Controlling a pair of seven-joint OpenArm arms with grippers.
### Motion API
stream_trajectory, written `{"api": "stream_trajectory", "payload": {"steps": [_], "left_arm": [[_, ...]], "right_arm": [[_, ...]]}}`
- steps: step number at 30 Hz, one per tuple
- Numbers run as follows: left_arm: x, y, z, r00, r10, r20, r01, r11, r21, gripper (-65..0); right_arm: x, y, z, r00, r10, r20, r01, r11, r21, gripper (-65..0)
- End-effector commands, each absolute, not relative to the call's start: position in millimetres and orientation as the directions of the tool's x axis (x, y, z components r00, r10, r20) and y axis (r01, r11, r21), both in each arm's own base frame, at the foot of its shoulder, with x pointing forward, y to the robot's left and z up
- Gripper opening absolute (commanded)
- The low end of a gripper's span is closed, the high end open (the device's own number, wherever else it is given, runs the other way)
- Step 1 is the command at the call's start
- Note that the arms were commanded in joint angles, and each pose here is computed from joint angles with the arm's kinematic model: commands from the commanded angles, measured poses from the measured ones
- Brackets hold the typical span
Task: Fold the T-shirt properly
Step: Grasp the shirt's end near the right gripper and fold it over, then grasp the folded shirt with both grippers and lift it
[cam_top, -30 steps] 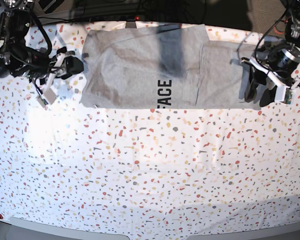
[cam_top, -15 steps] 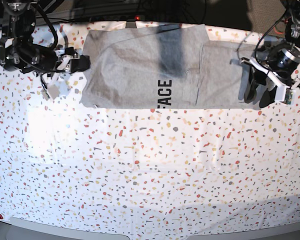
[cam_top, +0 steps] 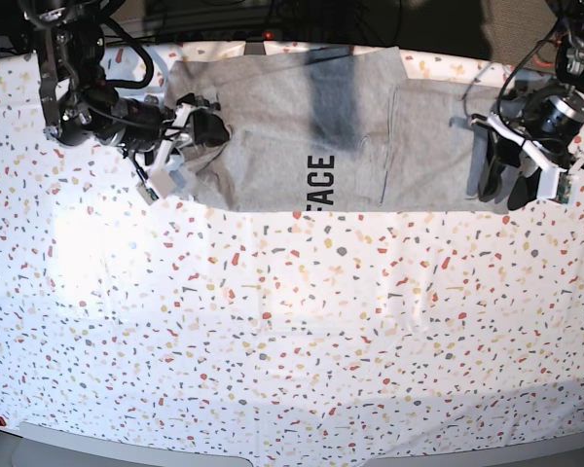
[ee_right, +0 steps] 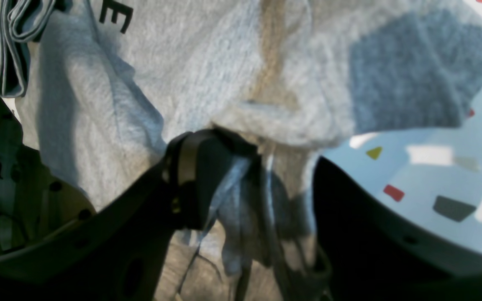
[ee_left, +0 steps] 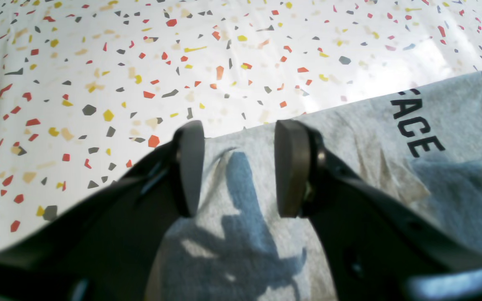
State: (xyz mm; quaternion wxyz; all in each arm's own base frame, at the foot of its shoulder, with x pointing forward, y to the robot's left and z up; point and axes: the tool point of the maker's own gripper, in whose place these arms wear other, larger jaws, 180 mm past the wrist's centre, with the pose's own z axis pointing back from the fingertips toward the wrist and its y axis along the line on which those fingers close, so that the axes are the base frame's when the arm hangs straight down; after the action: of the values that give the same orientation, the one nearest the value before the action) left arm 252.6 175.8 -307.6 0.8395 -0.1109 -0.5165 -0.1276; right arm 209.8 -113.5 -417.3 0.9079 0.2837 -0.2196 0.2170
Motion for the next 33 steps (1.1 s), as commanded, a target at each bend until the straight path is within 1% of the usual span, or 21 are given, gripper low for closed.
{"api": "stream_trajectory", "payload": {"steps": [1, 2, 3, 5, 6, 11, 15, 21, 24, 26, 29, 31, 33], "left_arm": [[256.3, 175.1, -295.7, 0.394, -0.098, 0.914, 0.339, 0.940, -0.045, -38.6], [256.3, 175.1, -295.7, 0.394, -0.098, 0.914, 0.339, 0.940, -0.045, -38.6], [256.3, 175.1, -295.7, 0.394, -0.098, 0.914, 0.339, 0.940, -0.045, -38.6], [256.2, 175.1, -295.8, 0.394, -0.099, 0.914, 0.339, 0.940, -0.045, -38.6], [256.2, 175.1, -295.8, 0.394, -0.099, 0.914, 0.339, 0.940, -0.045, -38.6], [255.9, 178.3, -298.9, 0.400, -0.133, 0.907, 0.337, 0.941, -0.010, -38.6], [255.2, 185.0, -304.8, 0.411, -0.202, 0.889, 0.334, 0.941, 0.059, -38.6], [255.1, 186.5, -306.0, 0.413, -0.215, 0.885, 0.333, 0.940, 0.072, -38.6], [253.6, 189.2, -313.8, 0.434, -0.202, 0.878, 0.325, 0.944, 0.057, -38.6], [250.3, 194.2, -328.5, 0.472, -0.177, 0.864, 0.309, 0.951, 0.026, -38.6], [243.7, 203.7, -355.6, 0.525, -0.112, 0.843, 0.268, 0.963, -0.039, -38.6], [237.4, 209.0, -374.4, 0.560, -0.080, 0.825, 0.243, 0.967, -0.071, -38.6], [228.0, 205.5, -390.9, 0.597, -0.081, 0.798, 0.267, 0.958, -0.102, -38.6]], "right_arm": [[208.3, -113.0, -418.6, 0.808, 0.292, 0.511, -0.529, 0.742, 0.412, -39.9], [208.2, -113.2, -419.4, 0.808, 0.296, 0.510, -0.530, 0.744, 0.408, -43.5], [208.6, -115.2, -420.8, 0.805, 0.305, 0.508, -0.532, 0.749, 0.394, -48.9], [211.1, -121.3, -424.2, 0.795, 0.329, 0.510, -0.541, 0.764, 0.351, -62.7], [212.9, -124.1, -425.7, 0.788, 0.339, 0.514, -0.546, 0.771, 0.328, -65.0], [220.8, -139.4, -426.1, 0.760, 0.377, 0.529, -0.563, 0.789, 0.246, -65.0], [231.2, -173.0, -417.2, 0.756, 0.384, 0.530, -0.543, 0.820, 0.181, -65.0], [261.1, -232.3, -380.2, 0.748, 0.261, 0.610, -0.417, 0.900, 0.126, -65.0], [267.7, -248.3, -365.3, 0.739, 0.193, 0.645, -0.364, 0.921, 0.141, -65.0], [264.9, -242.7, -363.5, 0.751, 0.163, 0.640, -0.362, 0.912, 0.192, -65.0], [264.0, -218.4, -357.8, 0.744, 0.120, 0.657, -0.390, 0.876, 0.282, -65.0], [263.6, -200.5, -353.7, 0.732, 0.129, 0.669, -0.427, 0.853, 0.302, -65.0], [261.8, -178.7, -349.1, 0.714, 0.157, 0.682, -0.475, 0.825, 0.307, -65.0]]}}
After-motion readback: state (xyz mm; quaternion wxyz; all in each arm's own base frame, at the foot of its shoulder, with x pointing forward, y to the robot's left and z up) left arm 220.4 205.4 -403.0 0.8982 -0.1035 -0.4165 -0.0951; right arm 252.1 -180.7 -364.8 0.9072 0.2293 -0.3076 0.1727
